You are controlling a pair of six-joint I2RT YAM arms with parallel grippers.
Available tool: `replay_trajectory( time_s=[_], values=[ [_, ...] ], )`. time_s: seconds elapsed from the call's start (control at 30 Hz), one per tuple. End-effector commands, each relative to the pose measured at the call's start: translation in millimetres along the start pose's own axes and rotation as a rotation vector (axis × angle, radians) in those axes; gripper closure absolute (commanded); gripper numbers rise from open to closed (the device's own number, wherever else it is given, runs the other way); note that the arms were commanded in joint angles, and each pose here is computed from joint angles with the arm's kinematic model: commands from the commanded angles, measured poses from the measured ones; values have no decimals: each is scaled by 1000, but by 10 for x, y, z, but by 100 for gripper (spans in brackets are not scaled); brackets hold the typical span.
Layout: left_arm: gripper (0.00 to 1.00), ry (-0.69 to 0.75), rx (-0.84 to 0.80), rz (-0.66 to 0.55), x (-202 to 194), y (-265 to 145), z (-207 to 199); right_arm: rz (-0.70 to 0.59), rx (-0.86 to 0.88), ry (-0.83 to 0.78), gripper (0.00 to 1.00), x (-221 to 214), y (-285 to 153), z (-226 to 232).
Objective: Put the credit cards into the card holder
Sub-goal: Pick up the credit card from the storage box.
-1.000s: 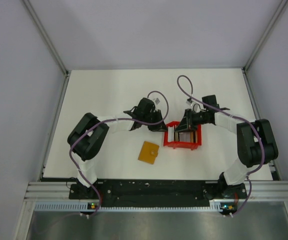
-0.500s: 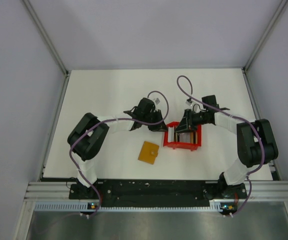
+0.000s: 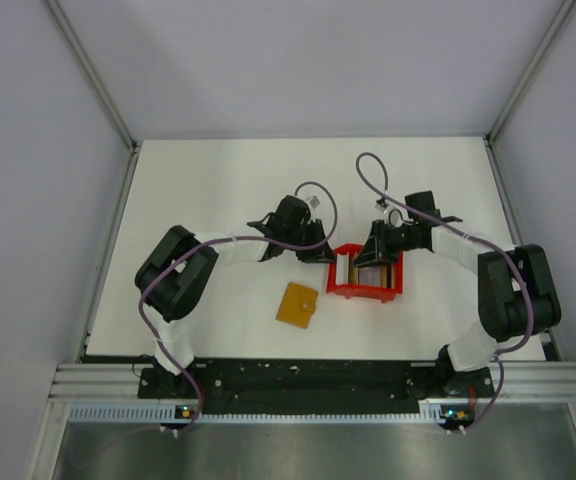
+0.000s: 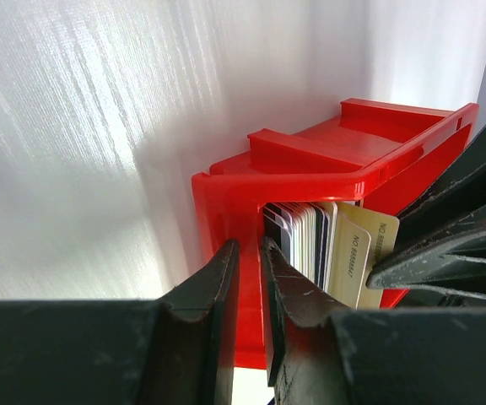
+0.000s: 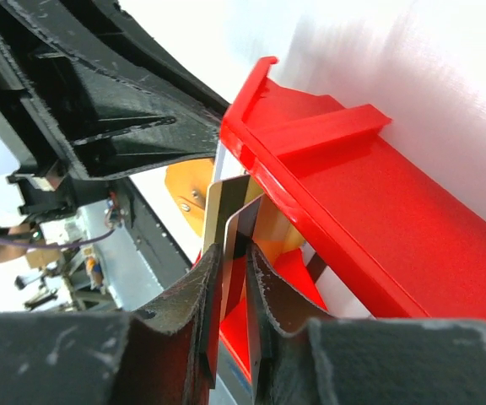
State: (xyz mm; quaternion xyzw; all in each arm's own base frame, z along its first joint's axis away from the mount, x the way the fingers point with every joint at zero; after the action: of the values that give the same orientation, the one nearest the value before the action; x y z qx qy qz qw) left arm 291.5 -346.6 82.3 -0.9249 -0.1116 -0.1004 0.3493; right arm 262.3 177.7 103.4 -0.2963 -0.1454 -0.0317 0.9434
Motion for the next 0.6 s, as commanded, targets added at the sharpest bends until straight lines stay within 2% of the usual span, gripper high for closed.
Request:
replay_trajectory(
  time_s=[0.0, 0.1, 0.57],
  values=[
    [79, 23, -56, -23, 17, -17, -125, -30, -142, -62, 87, 0, -108, -41],
    [79, 20, -58, -27, 11, -41, -133, -31, -228, -71, 91, -27, -142, -102],
    [79, 0, -72, -20, -62, -57, -131, 8, -403, -71, 89, -110, 35, -259]
  ],
)
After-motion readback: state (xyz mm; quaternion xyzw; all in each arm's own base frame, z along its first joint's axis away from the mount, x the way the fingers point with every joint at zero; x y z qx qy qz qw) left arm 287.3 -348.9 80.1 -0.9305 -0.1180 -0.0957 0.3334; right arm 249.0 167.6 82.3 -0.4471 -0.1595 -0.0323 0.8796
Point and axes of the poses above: each gripper's point midway between its finger pads, its own y axis out along the fingers, its own z axis along the line the jaws close on, x = y × z, the point moved 3 cm from there along -y, back along the fingers, and after that the axes turned 4 degrees about -y, right-handed, at the moved point
